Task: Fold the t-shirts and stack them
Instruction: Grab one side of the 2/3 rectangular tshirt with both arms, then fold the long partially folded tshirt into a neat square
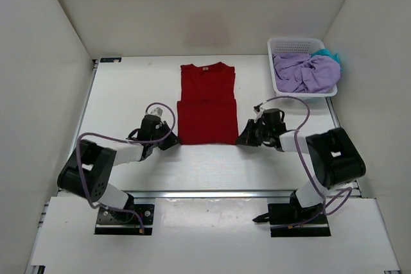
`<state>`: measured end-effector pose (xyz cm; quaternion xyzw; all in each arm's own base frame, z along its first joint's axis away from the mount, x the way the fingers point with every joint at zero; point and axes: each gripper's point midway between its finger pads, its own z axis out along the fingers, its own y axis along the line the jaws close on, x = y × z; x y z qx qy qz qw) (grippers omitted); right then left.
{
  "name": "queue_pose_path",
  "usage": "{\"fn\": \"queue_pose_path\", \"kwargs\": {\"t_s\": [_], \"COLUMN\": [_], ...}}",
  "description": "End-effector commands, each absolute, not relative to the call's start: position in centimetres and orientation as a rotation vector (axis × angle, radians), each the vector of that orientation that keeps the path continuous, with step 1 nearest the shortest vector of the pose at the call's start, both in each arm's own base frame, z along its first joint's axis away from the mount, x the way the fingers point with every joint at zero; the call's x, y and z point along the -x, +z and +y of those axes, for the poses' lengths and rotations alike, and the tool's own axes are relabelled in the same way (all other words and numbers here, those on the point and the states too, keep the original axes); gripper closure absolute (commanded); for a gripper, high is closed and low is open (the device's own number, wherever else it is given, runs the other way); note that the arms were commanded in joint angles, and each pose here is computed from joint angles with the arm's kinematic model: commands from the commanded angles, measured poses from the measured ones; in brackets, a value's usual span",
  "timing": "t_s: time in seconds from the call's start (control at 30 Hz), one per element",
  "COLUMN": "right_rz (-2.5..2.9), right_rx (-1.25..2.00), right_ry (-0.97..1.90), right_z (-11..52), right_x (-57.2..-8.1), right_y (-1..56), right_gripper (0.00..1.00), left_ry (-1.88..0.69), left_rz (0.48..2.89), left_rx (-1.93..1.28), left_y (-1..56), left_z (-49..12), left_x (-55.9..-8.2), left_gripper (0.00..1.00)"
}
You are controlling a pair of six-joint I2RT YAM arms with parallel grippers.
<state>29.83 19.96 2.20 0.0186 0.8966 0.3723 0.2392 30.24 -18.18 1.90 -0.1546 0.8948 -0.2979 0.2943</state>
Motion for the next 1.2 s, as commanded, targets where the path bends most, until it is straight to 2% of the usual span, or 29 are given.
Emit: {"fn": "queue_pose_path", "kwargs": {"t_s": [0.0, 0.17, 0.2, 0.27, 0.4, 0.53, 0.6, 0.83, 1.0, 1.03, 1.07, 1.13, 1.17], "right_rz": [2.45, 2.608, 2.601, 2.647, 2.622, 2.453, 2.348, 2.219, 2.234, 2.289, 2.26, 2.33, 2.289], "right_rx": [-0.008, 0.057, 0.072, 0.087, 0.11, 0.172, 0.187, 0.072, 0.002, -0.031, -0.02, -0.017, -0.002], "right_ry": [0.975, 0.876, 0.878, 0.866, 0.893, 0.866, 0.914, 0.907, 0.935, 0.927, 0.93, 0.935, 0.924], "right_z": [20.1, 19.7, 20.0, 20.3, 20.8, 21.4, 21.3, 19.8, 19.0, 18.4, 18.7, 19.1, 19.1], "right_x": [-26.8, -17.7, -17.1, -13.9, -13.0, -18.9, -23.4, -35.5, -43.8, -44.8, -46.5, -48.6, -50.4], "right_y": [2.8, 0.8, 1.0, 1.5, 3.7, 10.0, 13.7, 17.7, 16.6, 14.4, 15.7, 12.9, 14.3], "right_gripper": [1.0, 1.0, 1.0, 1.0, 1.0, 1.0, 1.0, 1.0, 1.0, 0.99, 0.99, 0.99, 1.0], "left_ry": [-0.745, -0.691, -0.693, -0.76, -0.847, -0.919, -0.88, -0.791, -0.716, -0.7, -0.662, -0.636, -0.639], "left_rz": [2.446, 2.578, 2.578, 2.588, 2.514, 2.354, 2.262, 2.11, 2.194, 2.175, 2.199, 2.188, 2.207], "left_rx": [0.318, 0.179, 0.205, 0.169, 0.225, 0.194, 0.183, 0.268, 0.335, 0.338, 0.362, 0.393, 0.415], "left_y": [1.7, 0.0, 0.1, 0.7, 4.2, 10.9, 14.9, 19.9, 16.4, 17.1, 15.5, 15.2, 13.9], "left_z": [-18.1, -16.7, -16.6, -17.0, -17.2, -17.7, -17.9, -18.5, -19.5, -19.6, -19.3, -18.9, -18.9], "left_x": [-26.3, -17.5, -16.9, -14.0, -13.8, -18.2, -22.5, -35.4, -42.8, -44.1, -45.2, -47.8, -48.7], "left_gripper": [1.0, 1.0, 1.0, 1.0, 1.0, 1.0, 1.0, 1.0, 1.0, 1.0, 1.0, 1.0, 1.0]}}
